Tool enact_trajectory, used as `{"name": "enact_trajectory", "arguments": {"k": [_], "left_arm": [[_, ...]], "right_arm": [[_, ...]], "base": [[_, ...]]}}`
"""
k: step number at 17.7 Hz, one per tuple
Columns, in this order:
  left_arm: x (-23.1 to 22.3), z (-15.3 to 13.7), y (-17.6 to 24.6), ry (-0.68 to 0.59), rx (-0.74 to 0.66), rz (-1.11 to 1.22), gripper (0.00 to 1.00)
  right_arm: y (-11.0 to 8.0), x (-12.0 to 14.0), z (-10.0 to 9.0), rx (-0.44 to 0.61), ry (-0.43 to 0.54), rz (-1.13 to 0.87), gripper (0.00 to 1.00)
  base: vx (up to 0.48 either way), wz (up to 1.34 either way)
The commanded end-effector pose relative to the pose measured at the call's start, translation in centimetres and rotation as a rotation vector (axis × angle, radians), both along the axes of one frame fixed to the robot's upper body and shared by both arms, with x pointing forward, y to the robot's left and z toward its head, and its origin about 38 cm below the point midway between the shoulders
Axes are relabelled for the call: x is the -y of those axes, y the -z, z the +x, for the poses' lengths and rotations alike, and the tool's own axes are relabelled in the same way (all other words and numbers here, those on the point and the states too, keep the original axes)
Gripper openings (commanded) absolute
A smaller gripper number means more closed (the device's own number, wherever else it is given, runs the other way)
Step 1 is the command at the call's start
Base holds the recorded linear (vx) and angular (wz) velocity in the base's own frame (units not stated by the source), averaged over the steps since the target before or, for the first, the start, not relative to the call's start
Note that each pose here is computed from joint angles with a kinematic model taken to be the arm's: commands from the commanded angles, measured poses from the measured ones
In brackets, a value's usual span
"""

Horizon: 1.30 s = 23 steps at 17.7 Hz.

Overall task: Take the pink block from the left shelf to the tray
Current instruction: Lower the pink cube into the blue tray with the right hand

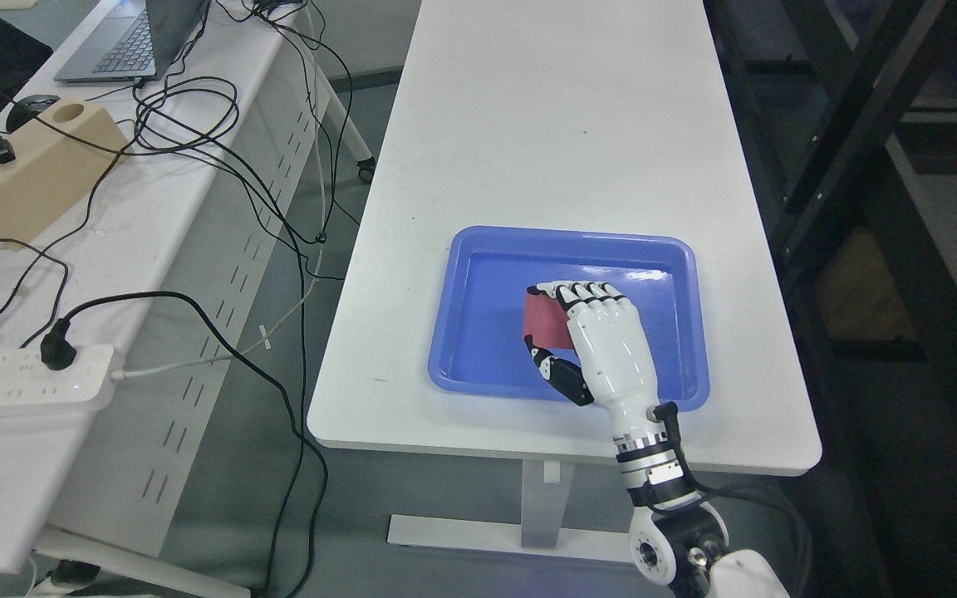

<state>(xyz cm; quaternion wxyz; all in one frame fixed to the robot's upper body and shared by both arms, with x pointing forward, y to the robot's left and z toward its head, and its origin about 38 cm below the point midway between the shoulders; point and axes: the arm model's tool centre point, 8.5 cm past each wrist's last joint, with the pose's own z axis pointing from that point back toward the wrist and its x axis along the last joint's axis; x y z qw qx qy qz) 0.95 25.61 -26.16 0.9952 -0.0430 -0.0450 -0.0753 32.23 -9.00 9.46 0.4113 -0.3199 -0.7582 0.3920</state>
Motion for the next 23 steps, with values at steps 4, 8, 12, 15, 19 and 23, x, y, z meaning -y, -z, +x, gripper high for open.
{"name": "enact_trajectory", "arguments": {"k": [4, 8, 12, 15, 19, 23], "left_arm": [[-1.0, 1.8, -0.1, 0.003, 0.035, 0.013, 1.0], [-1.0, 1.8, -0.1, 0.003, 0.035, 0.013, 1.0], [-1.0, 1.8, -0.1, 0.004, 0.035, 0.013, 1.0], [-1.0, 1.8, -0.1, 0.003, 0.035, 0.013, 1.0], [-1.0, 1.8, -0.1, 0.003, 0.035, 0.013, 1.0], [-1.0, 1.8, -0.1, 0.004, 0.035, 0.013, 1.0]], "right_arm": [[1.0, -0.5, -0.6, -0.024, -0.031, -0.024, 0.05], [1.2, -0.5, -0.6, -0.032, -0.032, -0.029, 0.05], [2.3, -0.3, -0.5, -0.076, -0.028, -0.051, 0.16], [3.4, -0.4, -0.5, -0.136, -0.045, -0.088, 0.21], [4.6, -0.5, -0.6, -0.201, -0.061, -0.125, 0.25], [4.7, -0.2, -0.4, -0.216, -0.038, -0.123, 0.38]], "base": [[0.078, -0.01], [0.07, 0.0], [0.045, 0.0], [0.027, 0.0], [0.01, 0.0], [0.0, 0.0]]}}
